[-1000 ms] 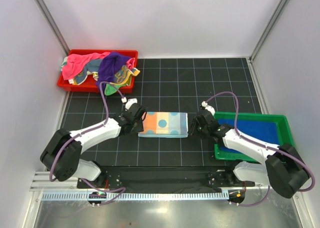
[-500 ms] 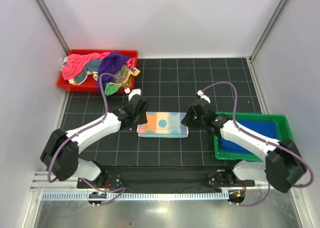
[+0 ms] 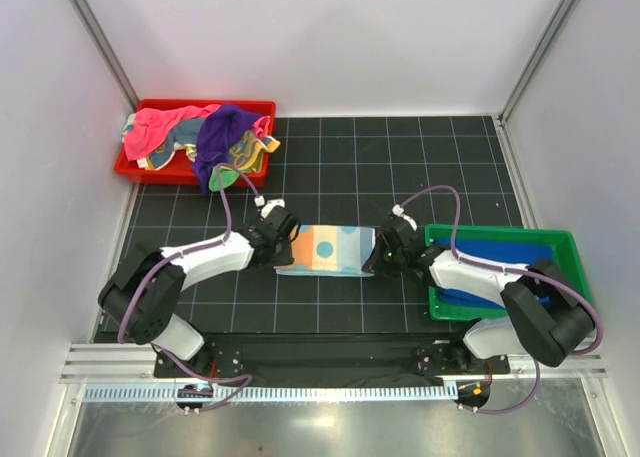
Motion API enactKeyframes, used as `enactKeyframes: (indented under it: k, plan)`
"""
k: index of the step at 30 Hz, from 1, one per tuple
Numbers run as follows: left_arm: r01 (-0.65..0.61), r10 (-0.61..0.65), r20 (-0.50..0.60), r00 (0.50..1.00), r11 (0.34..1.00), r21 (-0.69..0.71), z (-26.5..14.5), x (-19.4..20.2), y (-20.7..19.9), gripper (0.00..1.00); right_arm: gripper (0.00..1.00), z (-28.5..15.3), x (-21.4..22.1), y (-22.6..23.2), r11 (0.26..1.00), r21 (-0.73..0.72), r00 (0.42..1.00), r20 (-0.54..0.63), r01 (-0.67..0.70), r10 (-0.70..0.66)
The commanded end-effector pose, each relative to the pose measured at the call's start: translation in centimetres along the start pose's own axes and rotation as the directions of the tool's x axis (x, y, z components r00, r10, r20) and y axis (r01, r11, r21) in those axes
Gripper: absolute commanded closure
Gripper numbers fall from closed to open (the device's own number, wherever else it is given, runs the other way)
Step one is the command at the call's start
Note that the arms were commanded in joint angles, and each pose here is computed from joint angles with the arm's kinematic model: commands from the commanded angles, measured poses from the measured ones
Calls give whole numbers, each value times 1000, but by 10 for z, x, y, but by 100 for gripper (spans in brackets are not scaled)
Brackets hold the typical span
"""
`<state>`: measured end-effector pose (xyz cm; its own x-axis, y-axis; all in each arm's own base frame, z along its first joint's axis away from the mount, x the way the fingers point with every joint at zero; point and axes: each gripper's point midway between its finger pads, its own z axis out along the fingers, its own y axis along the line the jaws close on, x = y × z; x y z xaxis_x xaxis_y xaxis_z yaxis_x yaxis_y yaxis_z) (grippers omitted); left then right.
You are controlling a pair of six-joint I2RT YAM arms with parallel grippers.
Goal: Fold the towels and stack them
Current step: Fold the towel, then neatly place the folded towel into the bin
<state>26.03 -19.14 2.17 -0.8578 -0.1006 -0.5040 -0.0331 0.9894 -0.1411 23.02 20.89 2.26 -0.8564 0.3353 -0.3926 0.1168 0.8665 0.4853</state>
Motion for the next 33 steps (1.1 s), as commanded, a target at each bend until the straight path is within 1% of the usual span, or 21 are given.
enactKeyframes:
  k: [1, 6, 8, 10, 13, 17, 18, 19, 20, 21, 22, 23, 24, 25, 26, 27, 28, 29, 30, 32, 33]
  plan:
    - [14, -14, 15, 1000, 1000, 7, 2, 1, 1, 68, 79, 0, -3, -9, 999, 36, 1000, 31, 1, -2]
    - [6, -7, 54, 999, 1000, 18, -14, -19, -7, 68, 78, -19, -22, 4, 999, 35, 997, 72, 30, -32]
    - [-7, 6, 59, 998, 1000, 17, -22, -24, -7, 65, 77, -34, -40, 18, 999, 16, 991, 126, 43, -45]
    - [0, -4, 99, 995, 999, 35, -34, -41, -15, 62, 77, -47, -51, 22, 999, 24, 987, 150, 48, -51]
    - [1, -8, 144, 989, 999, 43, -50, -57, -24, 60, 76, -73, -65, 29, 998, 21, 977, 207, 52, -55]
    - [22, -30, 183, 983, 999, 45, -61, -67, -51, 59, 73, -130, -85, 27, 1000, 13, 944, 330, 26, -29]
    - [-15, 11, 161, 987, 1000, 18, -55, -55, -62, 56, 71, -147, -93, 31, 1000, -6, 929, 370, 18, -15]
    - [-9, 7, 197, 980, 1000, 10, -59, -66, -74, 55, 71, -160, -97, 31, 1000, -16, 918, 396, 16, -9]
    - [-13, 15, 200, 980, 1000, -11, -57, -65, -82, 54, 70, -171, -97, 25, 1000, 2, 911, 412, 8, -8]
    - [-5, 12, 192, 981, 999, -35, -55, -60, -87, 52, 69, -199, -105, 32, 999, -54, 886, 463, 5, 20]
    - [-45, 56, 164, 985, 997, -70, -42, -42, -98, 51, 68, -211, -107, 31, 998, -61, 877, 480, 4, 26]
    - [-26, 40, 214, 976, 997, -67, -48, -57, -115, 49, 68, -223, -105, 24, 999, -49, 872, 489, 0, 24]
    - [-28, 45, 219, 975, 996, -79, -46, -55, -123, 47, 67, -234, -108, 22, 999, -46, 859, 511, -4, 27]
    - [-21, 42, 206, 978, 994, -104, -41, -49, -129, 45, 67, -257, -112, 25, 996, -86, 835, 548, 0, 48]
    - [-35, 57, 208, 976, 994, -106, -34, -47, -149, 44, 66, -265, -110, 21, 997, -78, 835, 549, 1, 42]
    - [-40, 67, 216, 974, 991, -125, -31, -45, -157, 43, 65, -273, -110, 20, 996, -85, 830, 556, 4, 44]
    - [-33, 66, 227, 972, 989, -144, -28, -44, -163, 39, 64, -288, -111, 22, 994, -110, 817, 574, 10, 55]
    - [-92, 135, 189, 973, 971, -220, -16, -24, -160, 37, 64, -294, -108, 18, 994, -106, 818, 572, 11, 52]
    - [-67, 118, 249, 961, 976, -205, -26, -41, -180, 36, 63, -298, -107, 18, 994, -112, 817, 574, 17, 50]
    - [-76, 146, 259, 955, 962, -264, -25, -38, -182, 31, 62, -310, -104, 14, 993, -118, 812, 582, 29, 45]
    - [-73, 148, 277, 950, 962, -264, -22, -39, -194, 29, 61, -312, -103, 12, 993, -114, 810, 584, 31, 42]
